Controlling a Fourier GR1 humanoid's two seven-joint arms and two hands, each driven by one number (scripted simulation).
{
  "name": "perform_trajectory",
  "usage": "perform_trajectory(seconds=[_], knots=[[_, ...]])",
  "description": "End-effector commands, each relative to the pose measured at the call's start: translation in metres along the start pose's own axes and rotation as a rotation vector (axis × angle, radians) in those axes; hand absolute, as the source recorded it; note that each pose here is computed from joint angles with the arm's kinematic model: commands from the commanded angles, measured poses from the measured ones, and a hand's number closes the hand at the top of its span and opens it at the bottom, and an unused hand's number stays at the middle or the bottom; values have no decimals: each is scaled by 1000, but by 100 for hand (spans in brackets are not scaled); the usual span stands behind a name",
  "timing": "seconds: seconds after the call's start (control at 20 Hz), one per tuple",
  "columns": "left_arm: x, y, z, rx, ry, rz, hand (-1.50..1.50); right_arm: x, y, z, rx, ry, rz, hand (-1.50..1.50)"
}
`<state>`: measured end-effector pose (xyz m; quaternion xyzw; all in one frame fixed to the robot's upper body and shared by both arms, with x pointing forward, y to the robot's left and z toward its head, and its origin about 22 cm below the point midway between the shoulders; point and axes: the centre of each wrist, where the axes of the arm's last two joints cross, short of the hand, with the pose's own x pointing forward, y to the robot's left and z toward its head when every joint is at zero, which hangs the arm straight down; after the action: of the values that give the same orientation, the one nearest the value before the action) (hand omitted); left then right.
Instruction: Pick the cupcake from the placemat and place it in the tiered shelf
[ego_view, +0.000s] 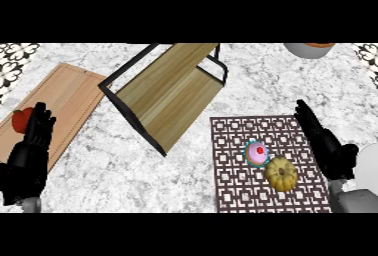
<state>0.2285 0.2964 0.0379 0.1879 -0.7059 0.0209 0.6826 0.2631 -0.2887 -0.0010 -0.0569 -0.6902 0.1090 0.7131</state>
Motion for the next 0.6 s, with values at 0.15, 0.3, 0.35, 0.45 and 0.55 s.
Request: perform_trajectory(seconds=[0.15,0.3,0.35,0.45,0.55], knots=[[-29,-6,14,-171,127,-90,0,26,-67,14,-383,94,204,-150],[-34,-12,19,-237,187,-76,0,-7,-131,55,-539,374,606,-150],[-43,-16,25,-284,224,-59,0,0,-120,47,-671,351,505,150],[-54,-22,14,-355,239,-63,0,3,-73,42,-736,299,182,150],[-51,-41,11,-400,241,-40,0,7,-48,48,-695,216,69,-150]])
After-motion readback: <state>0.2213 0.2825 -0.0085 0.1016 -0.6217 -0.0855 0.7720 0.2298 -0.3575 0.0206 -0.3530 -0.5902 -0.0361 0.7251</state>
